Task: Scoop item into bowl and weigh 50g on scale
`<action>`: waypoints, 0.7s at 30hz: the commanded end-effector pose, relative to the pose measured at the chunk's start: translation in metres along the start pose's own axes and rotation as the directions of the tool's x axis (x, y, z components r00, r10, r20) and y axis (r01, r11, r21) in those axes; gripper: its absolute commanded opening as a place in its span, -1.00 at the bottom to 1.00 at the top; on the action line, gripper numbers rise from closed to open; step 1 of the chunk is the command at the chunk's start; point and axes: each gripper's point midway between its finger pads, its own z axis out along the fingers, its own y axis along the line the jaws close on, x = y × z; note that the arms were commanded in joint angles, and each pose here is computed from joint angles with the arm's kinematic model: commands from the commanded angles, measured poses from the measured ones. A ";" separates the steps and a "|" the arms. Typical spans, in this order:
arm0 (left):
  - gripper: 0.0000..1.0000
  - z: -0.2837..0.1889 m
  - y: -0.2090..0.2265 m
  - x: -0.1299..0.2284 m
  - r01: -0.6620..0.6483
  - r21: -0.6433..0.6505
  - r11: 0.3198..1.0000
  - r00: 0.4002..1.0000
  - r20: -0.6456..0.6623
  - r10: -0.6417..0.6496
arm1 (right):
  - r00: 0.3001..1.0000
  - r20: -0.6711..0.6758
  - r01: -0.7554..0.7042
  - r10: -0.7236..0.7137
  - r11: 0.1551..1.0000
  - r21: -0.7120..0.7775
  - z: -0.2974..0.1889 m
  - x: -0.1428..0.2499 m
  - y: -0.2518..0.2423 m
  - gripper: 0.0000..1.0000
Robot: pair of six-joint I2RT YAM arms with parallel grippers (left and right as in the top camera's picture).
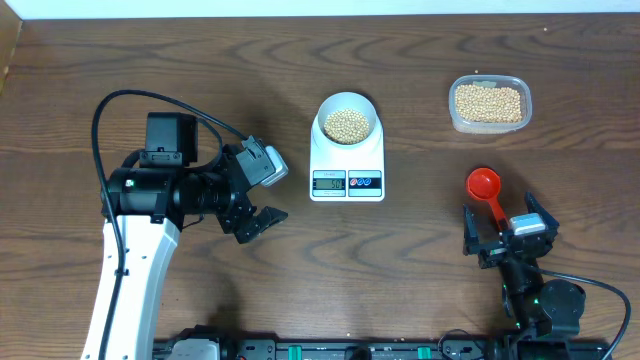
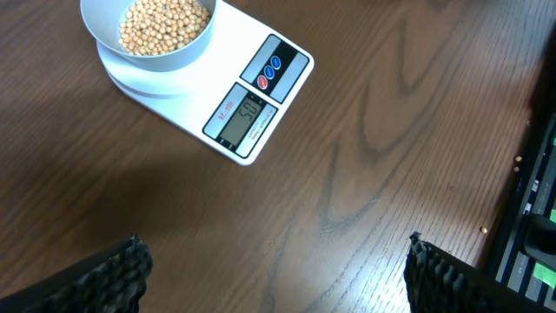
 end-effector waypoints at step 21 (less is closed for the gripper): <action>0.91 -0.003 0.008 -0.005 -0.030 -0.031 0.999 1.000 0.007 0.030 | 1.000 -0.003 0.012 -0.012 1.000 0.000 0.000 0.001 0.001 0.98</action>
